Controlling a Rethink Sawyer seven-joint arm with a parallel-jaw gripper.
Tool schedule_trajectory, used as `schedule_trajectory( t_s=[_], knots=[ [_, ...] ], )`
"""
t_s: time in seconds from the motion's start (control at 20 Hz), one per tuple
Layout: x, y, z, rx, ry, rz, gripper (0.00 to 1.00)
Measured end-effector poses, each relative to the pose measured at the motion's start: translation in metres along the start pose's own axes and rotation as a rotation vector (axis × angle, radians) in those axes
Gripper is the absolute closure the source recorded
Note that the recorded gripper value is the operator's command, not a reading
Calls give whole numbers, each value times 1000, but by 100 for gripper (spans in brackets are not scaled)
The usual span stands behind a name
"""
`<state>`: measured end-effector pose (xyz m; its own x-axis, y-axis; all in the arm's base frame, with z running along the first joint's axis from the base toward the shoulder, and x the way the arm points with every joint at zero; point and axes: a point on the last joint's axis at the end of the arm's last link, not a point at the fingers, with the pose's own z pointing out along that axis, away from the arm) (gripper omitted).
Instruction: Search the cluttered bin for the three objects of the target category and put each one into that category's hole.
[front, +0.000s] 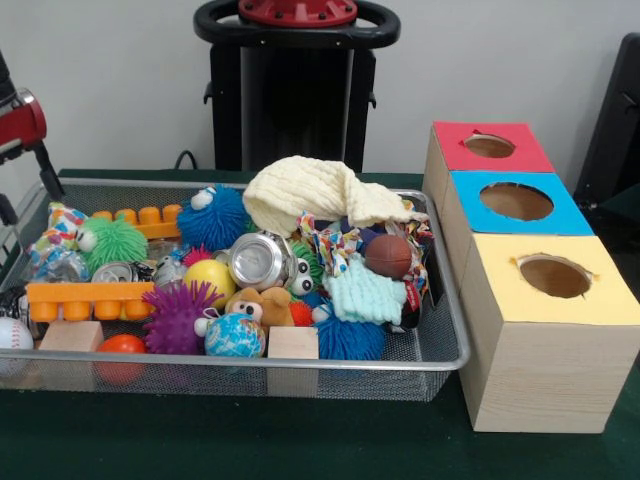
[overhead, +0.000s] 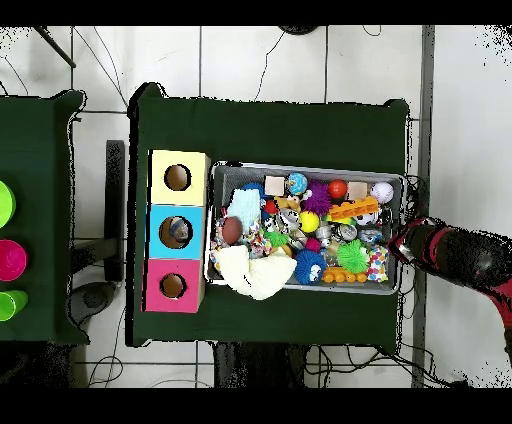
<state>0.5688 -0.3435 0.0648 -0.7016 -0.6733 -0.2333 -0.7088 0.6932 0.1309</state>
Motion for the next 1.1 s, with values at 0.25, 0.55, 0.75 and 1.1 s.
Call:
schedule_trajectory(
  t_s=[0.25,0.55,0.75,1.1],
  knots=[
    [0,5,12,-16,-1,2,0],
    [-4,10,26,-30,-3,0,0],
    [-3,10,34,-16,-15,5,0],
    [11,12,58,-1,-43,39,0]
  ],
)
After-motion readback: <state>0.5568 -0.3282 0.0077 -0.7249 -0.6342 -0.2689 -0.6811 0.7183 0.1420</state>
